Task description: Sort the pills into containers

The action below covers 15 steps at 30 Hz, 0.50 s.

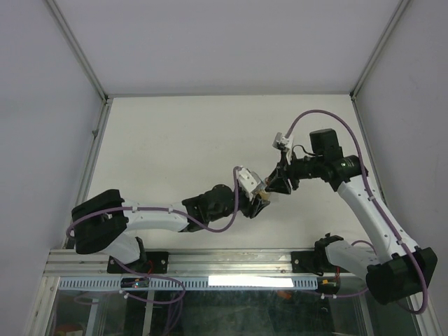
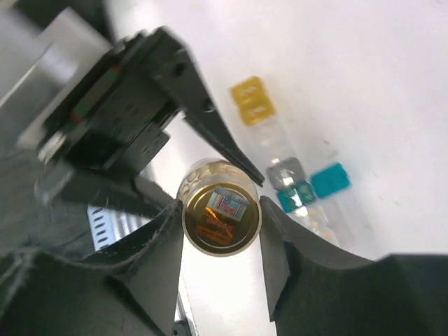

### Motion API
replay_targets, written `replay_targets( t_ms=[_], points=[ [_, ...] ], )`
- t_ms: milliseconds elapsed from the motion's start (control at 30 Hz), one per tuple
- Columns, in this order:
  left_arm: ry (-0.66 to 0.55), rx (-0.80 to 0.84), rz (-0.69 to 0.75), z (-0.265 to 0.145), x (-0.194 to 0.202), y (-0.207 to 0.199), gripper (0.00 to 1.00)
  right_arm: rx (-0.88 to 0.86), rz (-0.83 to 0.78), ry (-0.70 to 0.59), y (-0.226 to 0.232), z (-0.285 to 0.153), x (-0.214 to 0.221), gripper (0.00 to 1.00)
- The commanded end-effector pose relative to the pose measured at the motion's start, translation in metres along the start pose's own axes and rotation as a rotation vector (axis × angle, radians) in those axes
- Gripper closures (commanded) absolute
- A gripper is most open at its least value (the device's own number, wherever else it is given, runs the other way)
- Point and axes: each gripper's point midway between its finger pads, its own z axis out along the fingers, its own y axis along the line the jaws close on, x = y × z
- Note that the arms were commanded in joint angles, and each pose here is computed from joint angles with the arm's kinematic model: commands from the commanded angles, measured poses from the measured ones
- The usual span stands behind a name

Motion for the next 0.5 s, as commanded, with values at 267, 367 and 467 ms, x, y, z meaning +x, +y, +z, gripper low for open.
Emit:
replay_targets(
  t_ms=[267, 367, 467],
  points=[
    [-0.091, -0.095, 0.015, 0.026, -0.041, 0.005, 1.0, 0.274, -0.075, -0.149, -0.017, -0.066, -0.063, 0.01],
    [-0.093, 0.097, -0.031, 0.012, -0.04, -0.023, 1.0, 0.232, -0.198, -0.159, -0.002, -0.068, -0.063, 0.01],
    [-0.076, 0.357, -0.055, -0.008, -0.036, -0.056, 1.0, 0.035, -0.365, -0.146, 0.034, -0.061, -0.047, 0.01]
  ],
)
